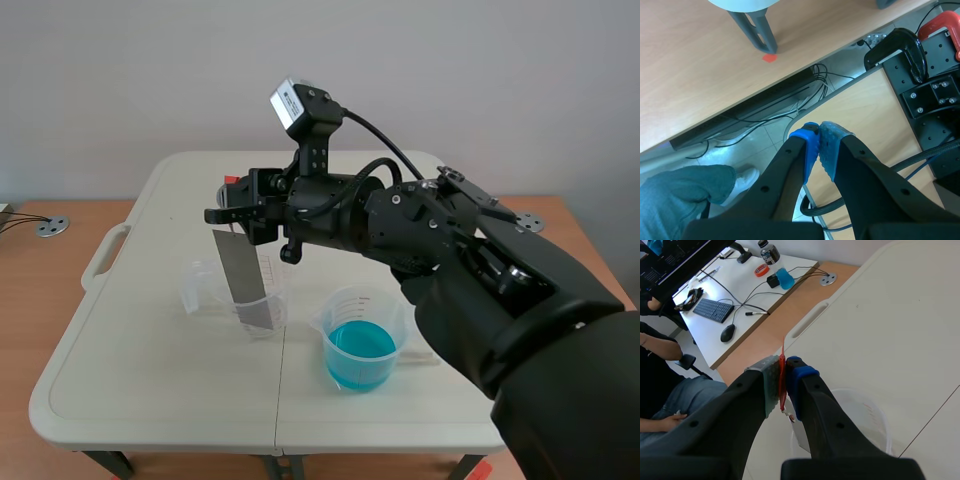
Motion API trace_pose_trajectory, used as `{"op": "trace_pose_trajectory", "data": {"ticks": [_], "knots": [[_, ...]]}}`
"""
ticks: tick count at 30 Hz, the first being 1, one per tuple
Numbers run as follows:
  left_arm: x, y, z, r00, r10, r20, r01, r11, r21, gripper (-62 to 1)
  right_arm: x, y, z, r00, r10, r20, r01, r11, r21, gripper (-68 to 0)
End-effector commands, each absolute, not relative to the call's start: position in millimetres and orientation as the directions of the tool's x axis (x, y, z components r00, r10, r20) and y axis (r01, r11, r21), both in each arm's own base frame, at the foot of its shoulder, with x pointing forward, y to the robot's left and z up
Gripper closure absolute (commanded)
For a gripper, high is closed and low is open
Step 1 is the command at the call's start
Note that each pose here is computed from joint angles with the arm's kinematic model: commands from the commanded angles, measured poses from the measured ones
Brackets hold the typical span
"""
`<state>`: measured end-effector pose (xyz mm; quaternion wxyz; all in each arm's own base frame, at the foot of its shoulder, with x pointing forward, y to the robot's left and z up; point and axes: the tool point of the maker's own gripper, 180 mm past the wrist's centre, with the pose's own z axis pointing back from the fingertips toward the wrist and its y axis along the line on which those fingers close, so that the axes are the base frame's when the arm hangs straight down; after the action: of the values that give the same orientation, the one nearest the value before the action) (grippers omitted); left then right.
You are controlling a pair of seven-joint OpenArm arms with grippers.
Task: Hold the metal plate by the orange handle, dip it into the blue solution, take it out and point at it, then put the plate back in the beaker on the left.
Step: 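Put the plate into the left beaker, then return to the home posture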
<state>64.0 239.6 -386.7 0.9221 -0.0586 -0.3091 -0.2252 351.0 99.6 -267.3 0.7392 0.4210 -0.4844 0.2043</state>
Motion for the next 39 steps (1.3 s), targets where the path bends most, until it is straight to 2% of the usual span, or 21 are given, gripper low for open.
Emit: {"op": "trace_pose_trajectory", "data": {"ticks": [1,5,19,20,22,24,26,29,33,39], "knots": [[67.4,233.3,-383.6,0.698,-0.366,0.615,0.45,0.893,0.021,-1.6,357.2,100.6,-255.0,0.424,-0.127,0.897,-0.719,0.555,0.419,-4.0],[67.4,233.3,-383.6,0.698,-0.366,0.615,0.45,0.893,0.021,-1.6,360.7,95.4,-254.4,0.422,-0.137,0.896,-0.71,0.566,0.42,-10.9],[67.4,233.4,-383.6,0.698,-0.367,0.615,0.45,0.893,0.021,-1.8,372.1,78.9,-253.1,0.404,-0.156,0.901,-0.683,0.605,0.41,-42.1],[67.0,233.6,-384.0,0.7,-0.368,0.612,0.451,0.893,0.022,-4.1,372.8,78.1,-253.0,0.404,-0.158,0.901,-0.68,0.607,0.411,-44.2],[65.8,234.2,-385.0,0.705,-0.371,0.605,0.451,0.892,0.022,-15.7,375.8,74.9,-254.1,0.407,-0.164,0.899,-0.664,0.623,0.414,-48.8],[64.3,234.7,-386.2,0.705,-0.386,0.596,0.461,0.887,0.029,-36.8,379.1,70.1,-255.0,0.408,-0.172,0.897,-0.648,0.638,0.416,-54.0],[64.0,234.8,-386.4,0.703,-0.392,0.594,0.465,0.884,0.032,-62.3,381.7,65.0,-253.3,0.392,-0.182,0.902,-0.644,0.646,0.411,-58.7],[66.9,235.2,-386.6,0.701,-0.394,0.595,0.466,0.884,0.037,-62.3,390.2,52.3,-245.8,0.342,-0.225,0.912,-0.624,0.672,0.399,-66.4],[69.9,235.6,-386.3,0.697,-0.395,0.598,0.465,0.884,0.041,-62.3,394.3,40.9,-241.1,0.299,-0.235,0.925,-0.622,0.687,0.375,-66.5],[70.0,235.4,-386.3,0.697,-0.395,0.598,0.465,0.884,0.041,-62.3,396.6,22.2,-248.7,0.269,-0.156,0.95,-0.622,0.725,0.295,-66.5]]}}
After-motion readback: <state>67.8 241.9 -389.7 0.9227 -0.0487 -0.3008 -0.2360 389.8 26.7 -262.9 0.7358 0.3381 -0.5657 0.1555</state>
